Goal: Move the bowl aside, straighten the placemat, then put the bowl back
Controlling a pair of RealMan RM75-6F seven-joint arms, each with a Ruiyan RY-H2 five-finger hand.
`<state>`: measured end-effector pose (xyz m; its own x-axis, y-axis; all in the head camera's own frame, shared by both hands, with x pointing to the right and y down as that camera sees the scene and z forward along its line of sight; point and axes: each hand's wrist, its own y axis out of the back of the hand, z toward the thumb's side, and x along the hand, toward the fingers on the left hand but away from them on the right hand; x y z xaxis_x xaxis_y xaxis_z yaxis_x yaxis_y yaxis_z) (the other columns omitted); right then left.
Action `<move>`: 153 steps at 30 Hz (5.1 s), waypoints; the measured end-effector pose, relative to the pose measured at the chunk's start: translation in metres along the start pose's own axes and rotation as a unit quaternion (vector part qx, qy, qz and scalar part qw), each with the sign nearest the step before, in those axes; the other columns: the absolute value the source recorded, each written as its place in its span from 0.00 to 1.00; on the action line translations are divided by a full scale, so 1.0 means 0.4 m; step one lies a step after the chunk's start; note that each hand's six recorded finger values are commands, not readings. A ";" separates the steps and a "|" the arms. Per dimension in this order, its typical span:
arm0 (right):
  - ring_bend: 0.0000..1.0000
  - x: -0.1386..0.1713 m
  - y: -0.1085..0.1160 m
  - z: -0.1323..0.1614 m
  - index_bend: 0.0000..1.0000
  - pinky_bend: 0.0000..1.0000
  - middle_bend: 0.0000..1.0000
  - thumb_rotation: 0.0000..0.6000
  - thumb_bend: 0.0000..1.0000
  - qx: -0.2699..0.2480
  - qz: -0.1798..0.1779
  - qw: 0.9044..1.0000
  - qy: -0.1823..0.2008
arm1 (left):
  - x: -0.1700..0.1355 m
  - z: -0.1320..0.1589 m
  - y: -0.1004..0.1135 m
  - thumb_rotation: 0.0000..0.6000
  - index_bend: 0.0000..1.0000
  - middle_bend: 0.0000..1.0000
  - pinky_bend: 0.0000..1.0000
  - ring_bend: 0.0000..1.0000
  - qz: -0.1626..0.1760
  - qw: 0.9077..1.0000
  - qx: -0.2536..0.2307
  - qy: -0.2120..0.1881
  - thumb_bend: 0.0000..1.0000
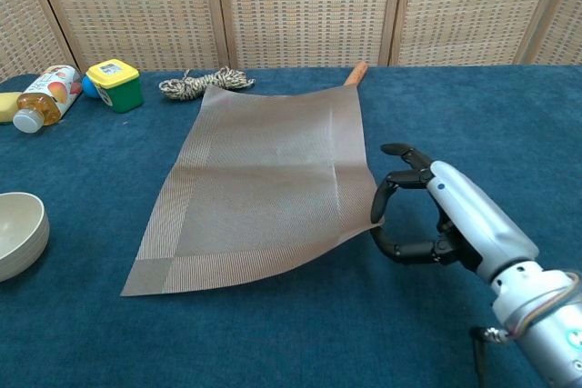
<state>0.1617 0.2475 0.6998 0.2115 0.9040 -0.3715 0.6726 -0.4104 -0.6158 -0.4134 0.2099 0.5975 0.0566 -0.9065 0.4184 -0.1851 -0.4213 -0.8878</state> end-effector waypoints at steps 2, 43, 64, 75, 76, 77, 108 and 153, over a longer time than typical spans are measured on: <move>0.00 0.020 0.020 -0.009 0.74 0.00 0.15 1.00 0.54 0.004 -0.002 1.000 0.002 | -0.001 0.002 0.001 1.00 0.00 0.00 0.00 0.00 0.002 1.000 0.001 -0.001 0.05; 0.00 -0.056 0.547 -0.396 0.67 0.00 0.09 1.00 0.49 0.124 -0.092 0.974 -0.167 | -0.007 0.034 -0.018 1.00 0.00 0.00 0.00 0.00 -0.004 1.000 0.015 -0.016 0.05; 0.00 0.061 0.649 -0.316 0.08 0.00 0.00 1.00 0.28 0.127 -0.141 0.973 -0.129 | 0.078 0.108 -0.025 1.00 0.07 0.00 0.00 0.00 -0.008 0.997 0.053 -0.061 0.05; 0.00 0.119 0.707 -0.260 0.10 0.00 0.00 1.00 0.28 0.105 -0.161 0.978 -0.085 | 0.247 0.267 -0.032 1.00 0.33 0.00 0.00 0.00 -0.004 0.986 0.103 -0.130 0.07; 0.00 0.121 0.710 -0.256 0.10 0.00 0.00 1.00 0.28 0.103 -0.161 0.978 -0.083 | 0.259 0.278 -0.035 1.00 0.33 0.00 0.00 0.00 -0.003 0.985 0.107 -0.133 0.08; 0.00 0.123 0.712 -0.252 0.10 0.00 0.00 1.00 0.28 0.101 -0.162 0.978 -0.080 | 0.272 0.288 -0.039 1.00 0.34 0.00 0.00 0.00 -0.001 0.985 0.111 -0.135 0.08; 0.00 0.121 0.771 -0.257 0.10 0.00 0.00 1.00 0.28 0.065 -0.187 0.977 -0.080 | 0.535 0.566 -0.284 1.00 0.33 0.00 0.00 0.00 -0.042 0.954 0.222 -0.199 0.12; 0.00 0.125 0.782 -0.251 0.10 0.00 0.00 1.00 0.28 0.039 -0.189 0.978 -0.076 | 0.528 0.683 -0.392 1.00 0.58 0.00 0.00 0.00 -0.041 0.936 0.244 -0.249 0.52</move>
<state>0.4540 0.1762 0.5585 -0.1537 0.9672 -0.2023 0.6256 -0.0633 -0.7776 -0.1042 0.0772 0.7727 0.5235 -0.7201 0.4554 0.3029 -0.3423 -0.8894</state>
